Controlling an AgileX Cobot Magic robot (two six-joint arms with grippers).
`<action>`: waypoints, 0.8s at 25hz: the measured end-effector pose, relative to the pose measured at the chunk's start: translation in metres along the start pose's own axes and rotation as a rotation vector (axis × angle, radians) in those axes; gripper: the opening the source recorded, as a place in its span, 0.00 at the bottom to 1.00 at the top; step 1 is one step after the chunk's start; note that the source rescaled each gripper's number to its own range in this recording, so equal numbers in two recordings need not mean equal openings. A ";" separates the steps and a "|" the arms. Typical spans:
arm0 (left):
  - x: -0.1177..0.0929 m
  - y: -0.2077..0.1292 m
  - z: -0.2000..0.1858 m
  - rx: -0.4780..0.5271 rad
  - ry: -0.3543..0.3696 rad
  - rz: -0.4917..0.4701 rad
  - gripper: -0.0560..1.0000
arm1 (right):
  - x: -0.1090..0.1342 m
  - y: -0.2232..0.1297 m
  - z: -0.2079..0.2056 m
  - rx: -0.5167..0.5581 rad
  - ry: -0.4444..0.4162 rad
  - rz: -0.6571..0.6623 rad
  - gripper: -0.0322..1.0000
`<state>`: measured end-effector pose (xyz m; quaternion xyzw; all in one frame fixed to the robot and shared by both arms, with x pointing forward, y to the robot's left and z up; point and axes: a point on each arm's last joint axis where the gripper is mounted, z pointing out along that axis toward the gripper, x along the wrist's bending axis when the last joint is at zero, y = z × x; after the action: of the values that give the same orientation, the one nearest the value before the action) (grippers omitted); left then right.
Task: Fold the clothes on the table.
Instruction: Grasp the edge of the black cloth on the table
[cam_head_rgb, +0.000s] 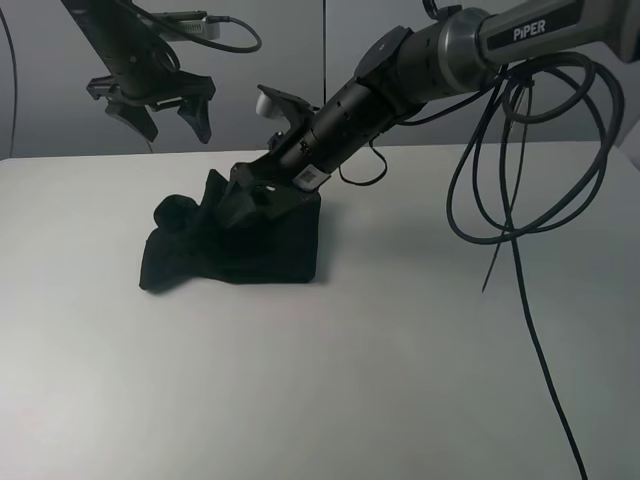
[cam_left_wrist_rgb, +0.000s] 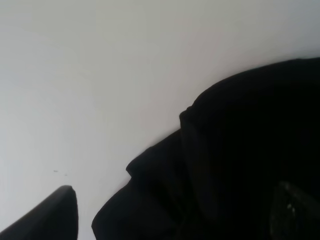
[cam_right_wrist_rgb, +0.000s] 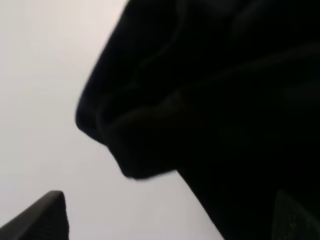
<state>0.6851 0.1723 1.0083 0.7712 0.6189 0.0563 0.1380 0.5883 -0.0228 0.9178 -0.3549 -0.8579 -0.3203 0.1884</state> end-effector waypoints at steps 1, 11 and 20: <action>0.001 0.000 0.000 0.000 -0.001 -0.003 0.99 | -0.001 -0.004 0.002 0.009 -0.003 0.007 0.88; 0.002 0.000 0.000 -0.001 -0.031 0.011 0.99 | 0.025 0.000 0.035 -0.092 -0.098 -0.123 0.88; 0.003 -0.001 -0.006 -0.001 -0.051 0.133 0.99 | 0.017 -0.005 0.045 -0.083 -0.110 -0.086 0.88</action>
<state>0.6837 0.1766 1.0137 0.8116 0.5626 0.0460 0.1502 0.5689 0.0136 0.8925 -0.3421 -0.8675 -0.3433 0.1124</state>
